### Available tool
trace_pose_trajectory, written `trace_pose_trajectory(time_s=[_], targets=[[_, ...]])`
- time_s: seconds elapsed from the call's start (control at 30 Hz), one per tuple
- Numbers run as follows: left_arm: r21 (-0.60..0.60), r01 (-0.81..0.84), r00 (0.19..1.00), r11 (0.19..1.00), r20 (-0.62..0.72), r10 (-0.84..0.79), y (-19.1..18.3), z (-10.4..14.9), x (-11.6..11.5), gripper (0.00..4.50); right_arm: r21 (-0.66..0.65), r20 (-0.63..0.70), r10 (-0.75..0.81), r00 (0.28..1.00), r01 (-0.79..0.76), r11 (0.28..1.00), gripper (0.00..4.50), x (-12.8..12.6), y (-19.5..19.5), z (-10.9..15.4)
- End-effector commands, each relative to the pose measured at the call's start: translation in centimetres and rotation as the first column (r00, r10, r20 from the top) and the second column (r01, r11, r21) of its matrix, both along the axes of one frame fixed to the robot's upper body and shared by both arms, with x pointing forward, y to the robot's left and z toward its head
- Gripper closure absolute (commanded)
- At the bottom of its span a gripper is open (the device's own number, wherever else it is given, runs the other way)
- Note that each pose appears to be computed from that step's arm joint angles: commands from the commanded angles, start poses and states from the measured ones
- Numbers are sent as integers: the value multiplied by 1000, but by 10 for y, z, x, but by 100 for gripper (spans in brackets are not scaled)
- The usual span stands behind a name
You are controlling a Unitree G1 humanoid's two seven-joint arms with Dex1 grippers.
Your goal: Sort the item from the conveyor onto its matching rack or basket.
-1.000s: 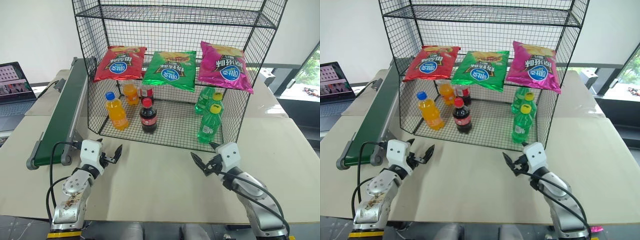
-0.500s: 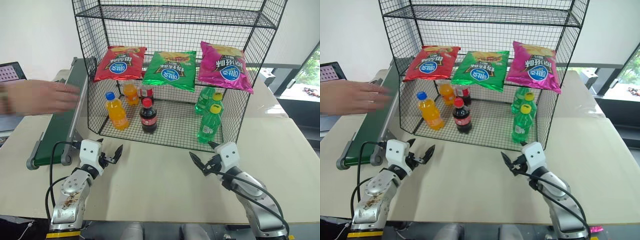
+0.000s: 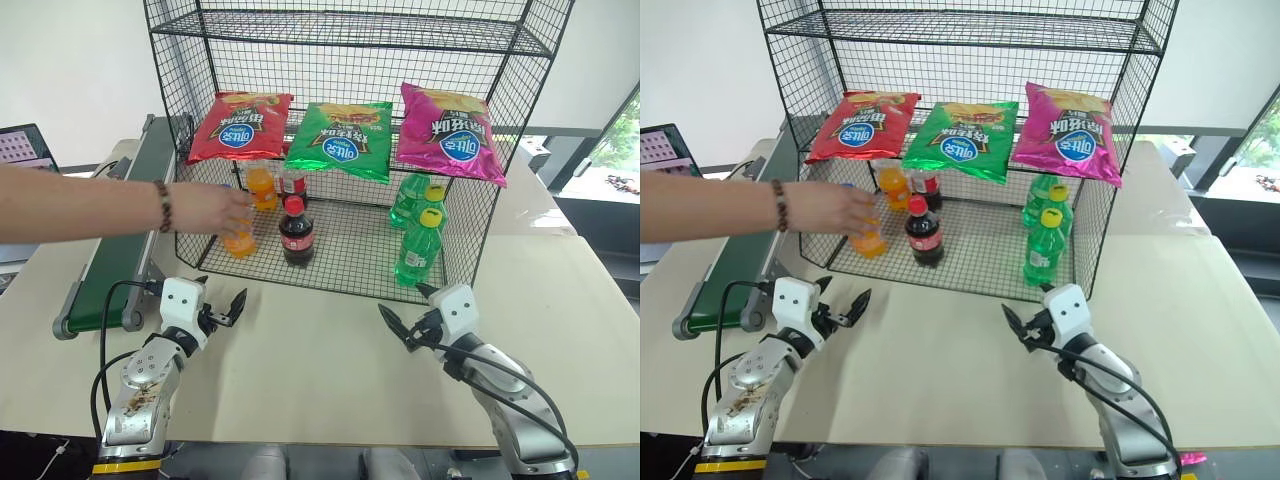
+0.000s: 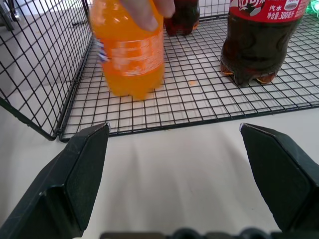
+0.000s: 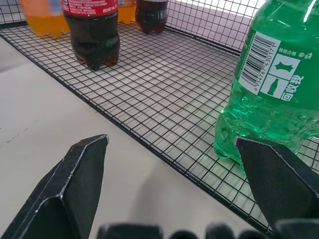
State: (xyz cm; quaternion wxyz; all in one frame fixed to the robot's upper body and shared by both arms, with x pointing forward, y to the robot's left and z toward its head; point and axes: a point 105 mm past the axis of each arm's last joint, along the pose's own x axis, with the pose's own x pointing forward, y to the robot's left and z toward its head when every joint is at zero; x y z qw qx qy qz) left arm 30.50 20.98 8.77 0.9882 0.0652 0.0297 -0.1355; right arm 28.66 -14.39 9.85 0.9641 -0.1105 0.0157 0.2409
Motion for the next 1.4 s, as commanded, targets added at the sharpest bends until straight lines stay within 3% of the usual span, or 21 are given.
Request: trace_pose_trajectory(time_s=[0.03, 0.9, 1.0, 1.2, 1.3, 1.4], targets=[[-4, 17, 999, 1000, 46, -17, -2, 14, 1, 5, -1, 59, 20, 998, -20, 1000, 0, -1, 3, 15], [-9, 37, 999, 999, 40, -37, -1, 14, -1, 5, 6, 44, 26, 999, -27, 1000, 0, -6, 7, 12], [-61, 51, 997, 997, 63, -48, 3, 27, -6, 5, 21, 50, 56, 997, -57, 998, 0, -5, 8, 21], [-91, 35, 990, 995, 140, -21, 16, 63, -30, 5, 36, 71, 261, 963, -264, 964, 0, -8, 22, 51], [-107, -84, 974, 991, 201, 104, 42, 84, -41, 5, 73, 64, 428, 901, -432, 899, 0, -16, 39, 68], [-160, -230, 930, 960, 252, 265, 72, 101, -49, 5, 113, 71, 607, 792, -611, 784, 0, -25, 62, 89]])
